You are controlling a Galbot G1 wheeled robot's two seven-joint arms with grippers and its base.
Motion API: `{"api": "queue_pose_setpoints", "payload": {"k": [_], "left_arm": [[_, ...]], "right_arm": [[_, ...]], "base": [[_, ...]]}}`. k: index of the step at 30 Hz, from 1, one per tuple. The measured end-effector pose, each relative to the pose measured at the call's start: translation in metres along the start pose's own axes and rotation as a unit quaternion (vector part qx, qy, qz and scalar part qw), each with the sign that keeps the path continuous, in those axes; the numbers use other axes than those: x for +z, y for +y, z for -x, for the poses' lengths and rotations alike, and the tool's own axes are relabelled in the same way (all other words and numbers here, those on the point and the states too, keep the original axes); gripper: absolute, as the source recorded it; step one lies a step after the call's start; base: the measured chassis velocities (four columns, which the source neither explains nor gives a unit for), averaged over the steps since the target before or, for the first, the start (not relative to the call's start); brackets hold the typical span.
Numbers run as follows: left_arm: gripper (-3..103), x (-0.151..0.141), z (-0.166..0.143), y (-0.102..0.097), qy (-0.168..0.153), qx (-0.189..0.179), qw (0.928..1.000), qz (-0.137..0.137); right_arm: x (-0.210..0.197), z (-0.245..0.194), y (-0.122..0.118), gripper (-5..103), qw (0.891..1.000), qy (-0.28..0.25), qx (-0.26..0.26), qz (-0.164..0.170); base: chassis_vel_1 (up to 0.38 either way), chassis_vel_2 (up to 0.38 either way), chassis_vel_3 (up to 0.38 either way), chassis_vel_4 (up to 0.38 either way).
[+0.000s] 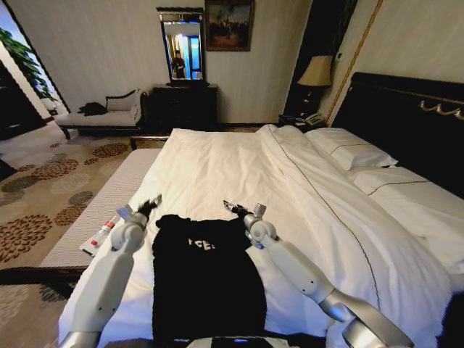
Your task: Fold the clothes on the bed.
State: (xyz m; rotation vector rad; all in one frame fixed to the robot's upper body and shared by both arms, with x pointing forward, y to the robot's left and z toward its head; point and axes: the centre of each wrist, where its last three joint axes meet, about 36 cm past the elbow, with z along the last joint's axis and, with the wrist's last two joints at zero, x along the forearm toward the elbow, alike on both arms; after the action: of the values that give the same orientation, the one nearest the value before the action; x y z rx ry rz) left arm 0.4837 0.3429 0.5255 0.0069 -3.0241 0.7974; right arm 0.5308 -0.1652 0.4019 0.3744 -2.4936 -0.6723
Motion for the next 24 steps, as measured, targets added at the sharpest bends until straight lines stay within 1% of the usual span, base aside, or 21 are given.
{"api": "queue_pose_setpoints", "payload": {"k": [1,3,4,6,8,12,14,16,17,20,21,22,24], "left_arm": [[92,-0.018,-0.008,-0.013,-0.021,0.020,0.9995,-0.009],[98,-0.047,-0.026,-0.033,-0.050,0.054,0.9970,-0.022],[98,-0.047,-0.026,-0.033,-0.050,0.054,0.9970,-0.022],[100,-0.063,-0.040,-0.045,-0.068,0.072,0.9949,-0.022],[100,-0.066,-0.050,-0.049,-0.070,0.076,0.9945,-0.017],[100,-0.063,-0.057,-0.048,-0.063,0.073,0.9952,-0.015],[100,-0.059,-0.059,-0.046,-0.057,0.065,0.9961,-0.014],[100,-0.055,-0.060,-0.043,-0.052,0.058,0.9969,-0.015],[100,-0.055,-0.060,-0.043,-0.052,0.058,0.9969,-0.015],[100,-0.049,-0.059,-0.040,-0.046,0.047,0.9977,-0.015],[100,-0.048,-0.058,-0.038,-0.044,0.044,0.9979,-0.015],[100,-0.048,-0.058,-0.038,-0.044,0.044,0.9979,-0.015],[100,-0.044,-0.056,-0.037,-0.040,0.038,0.9983,-0.015]], "right_arm": [[-0.003,-0.006,0.000,100,1.000,0.024,0.004,0.009],[-0.007,-0.016,0.003,100,0.997,0.067,0.000,0.025],[-0.007,-0.016,0.003,100,0.997,0.067,0.000,0.025],[-0.008,-0.022,0.005,100,0.993,0.112,-0.013,0.032],[-0.002,-0.018,0.006,100,0.990,0.139,-0.022,0.026],[0.005,-0.005,0.006,100,0.988,0.151,-0.031,0.016],[0.012,0.016,0.010,100,0.989,0.143,-0.046,-0.009],[0.016,0.031,0.012,100,0.990,0.120,-0.056,-0.047],[0.016,0.031,0.012,100,0.990,0.120,-0.056,-0.047],[0.014,0.049,0.011,100,0.987,0.092,-0.061,-0.118],[0.012,0.052,0.010,100,0.985,0.086,-0.060,-0.137],[0.012,0.052,0.010,100,0.985,0.086,-0.060,-0.137],[0.006,0.055,0.009,100,0.981,0.083,-0.057,-0.163]], "base": [[0.000,0.000,0.000,0.000],[0.000,0.000,0.000,0.000],[0.000,0.000,0.000,0.000],[0.000,0.000,0.000,0.000],[0.000,0.000,0.000,0.000],[0.000,0.000,0.000,0.000],[0.000,0.000,0.000,0.000],[0.000,0.000,0.000,0.000],[0.000,0.000,0.000,0.000],[0.000,0.000,0.000,0.000],[0.000,0.000,0.000,0.000],[0.000,0.000,0.000,0.000],[0.000,0.000,0.000,0.000]]}}
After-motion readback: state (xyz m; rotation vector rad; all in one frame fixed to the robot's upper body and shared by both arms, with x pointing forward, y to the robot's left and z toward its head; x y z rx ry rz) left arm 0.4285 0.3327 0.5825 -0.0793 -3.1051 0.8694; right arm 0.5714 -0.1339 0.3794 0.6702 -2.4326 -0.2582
